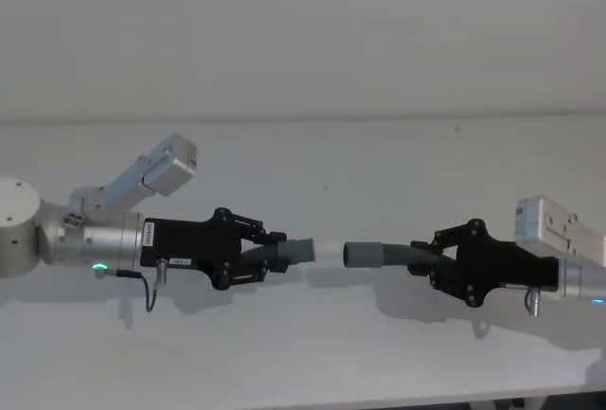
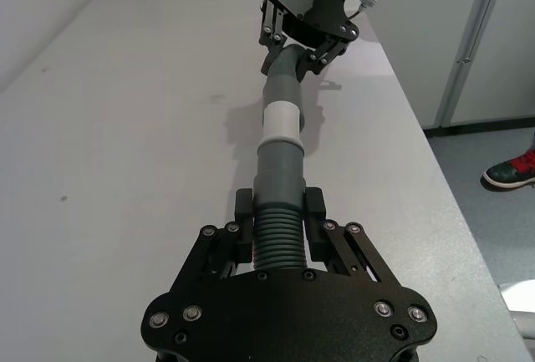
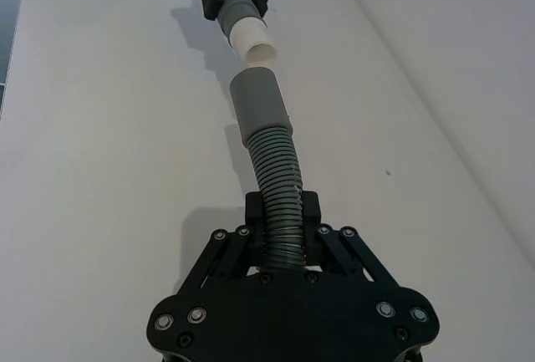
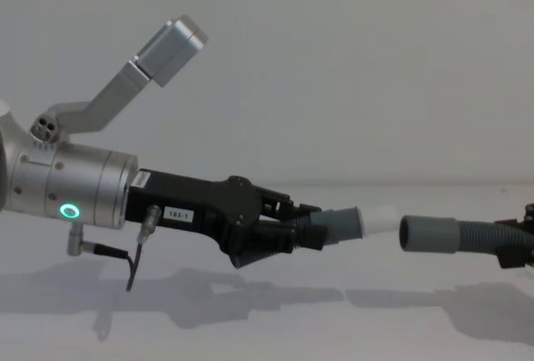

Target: Use both hands to pick up one end of the pipe from the table, align the ends, and insert them.

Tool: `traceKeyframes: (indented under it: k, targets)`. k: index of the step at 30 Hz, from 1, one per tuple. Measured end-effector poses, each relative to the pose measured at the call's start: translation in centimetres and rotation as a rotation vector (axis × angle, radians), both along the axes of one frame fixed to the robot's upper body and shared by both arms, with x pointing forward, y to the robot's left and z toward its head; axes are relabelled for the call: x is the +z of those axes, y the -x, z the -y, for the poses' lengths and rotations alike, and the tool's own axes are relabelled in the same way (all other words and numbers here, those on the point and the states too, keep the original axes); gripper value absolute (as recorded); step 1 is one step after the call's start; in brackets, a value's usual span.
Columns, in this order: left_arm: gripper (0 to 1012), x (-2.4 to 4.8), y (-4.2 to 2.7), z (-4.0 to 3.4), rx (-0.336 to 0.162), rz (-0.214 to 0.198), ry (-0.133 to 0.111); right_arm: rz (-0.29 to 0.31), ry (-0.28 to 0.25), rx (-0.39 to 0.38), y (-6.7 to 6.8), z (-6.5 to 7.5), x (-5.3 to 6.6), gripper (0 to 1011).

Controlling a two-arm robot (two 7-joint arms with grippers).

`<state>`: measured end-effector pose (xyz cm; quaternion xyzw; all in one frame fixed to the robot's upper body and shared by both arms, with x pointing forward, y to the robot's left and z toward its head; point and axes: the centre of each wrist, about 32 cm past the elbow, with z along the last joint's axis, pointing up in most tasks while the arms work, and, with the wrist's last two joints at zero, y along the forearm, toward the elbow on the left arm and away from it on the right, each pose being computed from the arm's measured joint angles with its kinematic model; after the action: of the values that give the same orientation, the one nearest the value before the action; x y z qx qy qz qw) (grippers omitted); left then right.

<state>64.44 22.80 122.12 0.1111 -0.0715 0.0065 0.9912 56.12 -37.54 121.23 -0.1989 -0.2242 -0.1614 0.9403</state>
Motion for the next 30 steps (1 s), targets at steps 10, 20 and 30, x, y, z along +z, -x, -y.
traceKeyframes:
  k: [10,20,30]
  targets:
    - [325,-0.33,-0.29,0.23,0.008,0.007,0.018,0.0,0.0,0.0,0.0,0.0,0.0,230]
    - [325,-0.56,-0.42,0.38,0.003,0.003,0.023,0.0,0.0,0.0,0.0,0.0,0.0,226]
    - [325,-0.61,-0.51,0.3,-0.007,-0.003,0.019,0.0,0.0,0.0,0.0,0.0,0.0,226]
